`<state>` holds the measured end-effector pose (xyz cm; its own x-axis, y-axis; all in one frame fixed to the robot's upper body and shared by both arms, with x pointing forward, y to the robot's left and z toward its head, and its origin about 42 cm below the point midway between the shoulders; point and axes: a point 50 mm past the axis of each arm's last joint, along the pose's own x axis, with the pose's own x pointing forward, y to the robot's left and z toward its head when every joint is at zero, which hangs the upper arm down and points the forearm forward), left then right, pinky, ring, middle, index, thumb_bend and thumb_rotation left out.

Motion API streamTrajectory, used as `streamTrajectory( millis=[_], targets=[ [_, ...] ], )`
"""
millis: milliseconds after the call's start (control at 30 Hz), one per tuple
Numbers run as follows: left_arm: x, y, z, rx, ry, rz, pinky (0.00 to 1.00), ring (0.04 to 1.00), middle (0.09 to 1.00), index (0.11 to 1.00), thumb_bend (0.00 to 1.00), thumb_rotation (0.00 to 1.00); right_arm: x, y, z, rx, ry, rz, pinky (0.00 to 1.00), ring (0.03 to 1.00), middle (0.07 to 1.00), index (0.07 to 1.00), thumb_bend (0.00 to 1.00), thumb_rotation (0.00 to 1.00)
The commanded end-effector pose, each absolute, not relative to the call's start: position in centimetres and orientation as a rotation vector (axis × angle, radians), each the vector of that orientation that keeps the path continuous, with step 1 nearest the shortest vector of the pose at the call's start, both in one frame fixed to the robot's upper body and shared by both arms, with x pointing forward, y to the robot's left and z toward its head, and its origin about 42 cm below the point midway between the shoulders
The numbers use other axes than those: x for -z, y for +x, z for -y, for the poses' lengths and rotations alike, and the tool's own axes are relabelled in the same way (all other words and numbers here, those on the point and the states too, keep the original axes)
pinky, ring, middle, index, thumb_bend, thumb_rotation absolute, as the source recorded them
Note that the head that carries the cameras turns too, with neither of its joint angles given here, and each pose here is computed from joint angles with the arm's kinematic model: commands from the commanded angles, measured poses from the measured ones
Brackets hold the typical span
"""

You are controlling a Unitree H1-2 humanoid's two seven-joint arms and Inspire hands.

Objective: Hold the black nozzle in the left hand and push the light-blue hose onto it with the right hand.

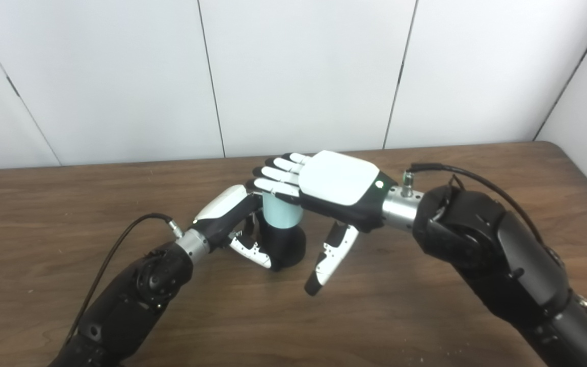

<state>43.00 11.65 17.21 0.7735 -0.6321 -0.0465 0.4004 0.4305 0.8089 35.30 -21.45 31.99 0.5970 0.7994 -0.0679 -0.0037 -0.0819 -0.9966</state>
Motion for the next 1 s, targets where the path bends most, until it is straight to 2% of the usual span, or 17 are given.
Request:
streamTrajectory(
  millis=[0,267,400,733,967],
  targets=[
    [-15.8,43.2,-13.0,0.661,0.978,0.200,0.44,0.483,0.479,0.485,0.53,0.00,-31.1,35.2,21.8,-0.827,-1.550,0.697,1.00,1.000,1.000,1.000,0.85,0.79],
    [-15.9,43.1,-13.1,0.655,0.984,0.209,0.40,0.461,0.459,0.493,0.53,0.00,-30.8,35.8,21.7,-0.849,-1.530,0.712,1.00,1.000,1.000,1.000,0.84,0.80],
    [-16.0,43.2,-13.2,0.651,0.989,0.212,0.32,0.381,0.426,0.499,0.52,0.00,-30.5,36.0,21.7,-0.846,-1.521,0.696,1.00,1.000,1.000,1.000,0.83,0.81],
    [-16.1,43.2,-13.1,0.652,0.992,0.214,0.30,0.372,0.417,0.499,0.52,0.00,-29.4,36.8,21.1,-0.838,-1.326,0.515,1.00,1.000,1.000,1.000,0.83,0.80],
    [-16.2,43.1,-13.1,0.649,0.992,0.217,0.28,0.341,0.403,0.496,0.52,0.00,-29.5,36.2,20.3,-0.875,-1.259,0.509,1.00,1.000,1.000,1.000,0.83,0.81]
  ],
)
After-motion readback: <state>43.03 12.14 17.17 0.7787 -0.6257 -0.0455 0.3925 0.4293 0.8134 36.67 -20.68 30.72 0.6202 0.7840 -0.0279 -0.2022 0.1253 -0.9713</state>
